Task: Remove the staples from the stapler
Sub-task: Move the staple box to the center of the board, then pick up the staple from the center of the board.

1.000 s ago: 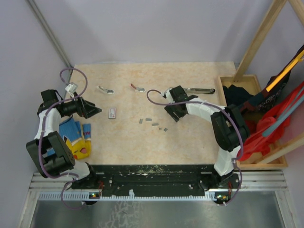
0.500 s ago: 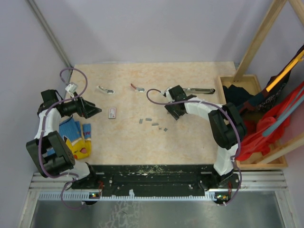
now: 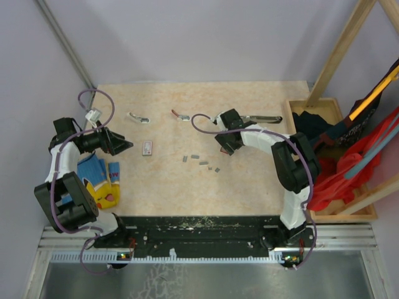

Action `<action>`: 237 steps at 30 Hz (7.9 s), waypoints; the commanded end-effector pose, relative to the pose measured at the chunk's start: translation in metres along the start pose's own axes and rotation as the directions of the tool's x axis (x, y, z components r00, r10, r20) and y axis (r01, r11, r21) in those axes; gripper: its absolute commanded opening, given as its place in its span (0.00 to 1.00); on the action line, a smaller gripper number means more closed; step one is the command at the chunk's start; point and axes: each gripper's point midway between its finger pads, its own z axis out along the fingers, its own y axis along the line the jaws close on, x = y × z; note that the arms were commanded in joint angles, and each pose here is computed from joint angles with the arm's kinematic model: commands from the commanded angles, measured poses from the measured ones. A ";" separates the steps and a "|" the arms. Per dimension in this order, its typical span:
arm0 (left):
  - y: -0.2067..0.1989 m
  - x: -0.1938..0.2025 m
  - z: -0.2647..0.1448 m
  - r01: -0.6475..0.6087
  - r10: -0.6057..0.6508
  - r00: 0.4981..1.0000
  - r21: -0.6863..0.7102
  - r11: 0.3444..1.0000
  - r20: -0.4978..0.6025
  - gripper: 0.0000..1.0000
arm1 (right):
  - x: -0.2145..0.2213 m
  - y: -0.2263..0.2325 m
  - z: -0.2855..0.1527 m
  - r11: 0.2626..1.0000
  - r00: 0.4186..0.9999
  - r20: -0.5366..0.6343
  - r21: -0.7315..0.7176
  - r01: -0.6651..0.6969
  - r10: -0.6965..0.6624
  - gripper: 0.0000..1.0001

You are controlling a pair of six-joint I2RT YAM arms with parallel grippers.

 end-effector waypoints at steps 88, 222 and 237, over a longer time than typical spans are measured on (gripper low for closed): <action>0.005 0.000 -0.007 -0.003 0.003 1.000 -0.005 1.000 0.025 1.00 | -0.132 0.187 -0.042 0.929 0.912 0.320 -0.178 0.325 -0.258 0.97; 0.007 0.002 -0.012 0.030 -0.032 0.998 0.036 0.999 0.055 1.00 | -0.165 0.138 -0.057 0.940 0.956 0.294 -0.328 0.094 0.007 0.00; 0.006 0.001 -0.012 0.029 -0.031 0.998 0.040 0.999 0.058 1.00 | -0.119 0.041 -0.065 0.975 0.942 0.262 -0.117 -0.187 0.212 0.00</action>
